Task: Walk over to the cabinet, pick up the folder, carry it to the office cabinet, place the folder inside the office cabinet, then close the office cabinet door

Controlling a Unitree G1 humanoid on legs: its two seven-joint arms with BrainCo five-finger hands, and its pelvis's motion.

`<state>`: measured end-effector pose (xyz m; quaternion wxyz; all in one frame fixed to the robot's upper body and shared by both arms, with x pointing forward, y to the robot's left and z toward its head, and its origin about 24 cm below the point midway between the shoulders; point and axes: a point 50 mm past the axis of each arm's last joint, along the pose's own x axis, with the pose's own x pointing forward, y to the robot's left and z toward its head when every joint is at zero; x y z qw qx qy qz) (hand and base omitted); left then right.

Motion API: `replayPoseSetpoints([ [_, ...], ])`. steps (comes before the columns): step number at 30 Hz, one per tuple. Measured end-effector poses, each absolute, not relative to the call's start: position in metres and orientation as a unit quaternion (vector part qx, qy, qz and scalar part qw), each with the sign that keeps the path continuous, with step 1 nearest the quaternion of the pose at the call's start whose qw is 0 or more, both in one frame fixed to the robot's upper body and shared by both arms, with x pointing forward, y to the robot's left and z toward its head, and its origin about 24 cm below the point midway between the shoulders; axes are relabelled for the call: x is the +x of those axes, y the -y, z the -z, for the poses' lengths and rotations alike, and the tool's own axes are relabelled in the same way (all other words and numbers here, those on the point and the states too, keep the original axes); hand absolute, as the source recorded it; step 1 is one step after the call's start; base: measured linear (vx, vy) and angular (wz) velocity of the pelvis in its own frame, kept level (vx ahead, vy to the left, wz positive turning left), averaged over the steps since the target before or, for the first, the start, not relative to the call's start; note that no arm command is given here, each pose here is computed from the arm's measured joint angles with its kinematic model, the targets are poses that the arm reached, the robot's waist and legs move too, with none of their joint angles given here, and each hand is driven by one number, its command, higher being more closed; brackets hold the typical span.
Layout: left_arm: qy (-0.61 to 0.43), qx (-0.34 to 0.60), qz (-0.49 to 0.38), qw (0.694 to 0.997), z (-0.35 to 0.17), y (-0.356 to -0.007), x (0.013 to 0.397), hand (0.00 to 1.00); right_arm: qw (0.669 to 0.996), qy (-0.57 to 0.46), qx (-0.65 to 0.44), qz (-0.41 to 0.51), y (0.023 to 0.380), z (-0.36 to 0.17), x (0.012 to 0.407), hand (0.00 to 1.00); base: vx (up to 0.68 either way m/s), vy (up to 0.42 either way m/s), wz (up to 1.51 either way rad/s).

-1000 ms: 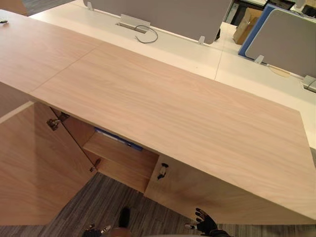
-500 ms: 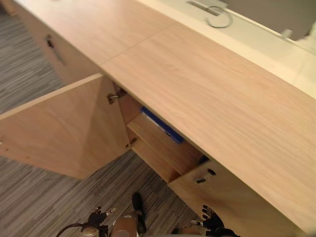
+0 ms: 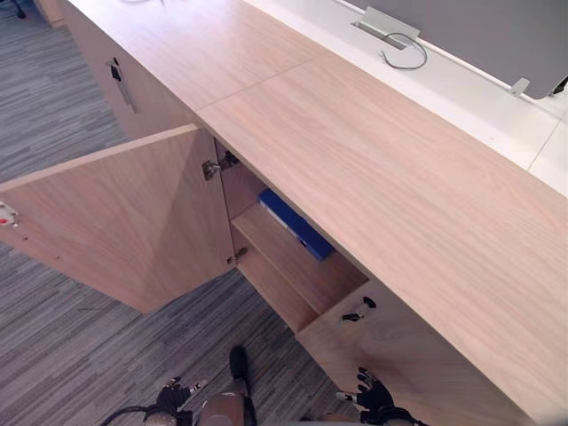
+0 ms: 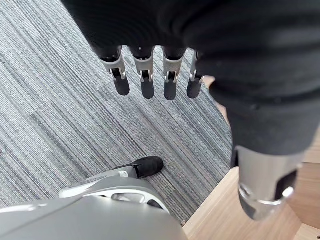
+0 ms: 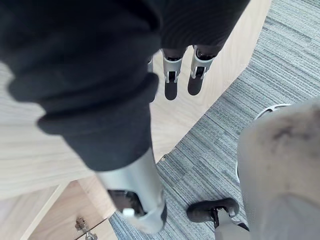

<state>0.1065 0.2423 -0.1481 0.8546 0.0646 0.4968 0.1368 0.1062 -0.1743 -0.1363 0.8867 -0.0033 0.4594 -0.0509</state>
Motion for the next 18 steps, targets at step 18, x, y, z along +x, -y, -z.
replayPoseSetpoints([
  [18,-0.496,0.024,-0.18,0.849,0.149,-0.247,0.099,0.0,0.901,-0.432,-0.033,-0.007,0.159,0.125,0.11,0.0,0.02,-0.03,-0.05],
])
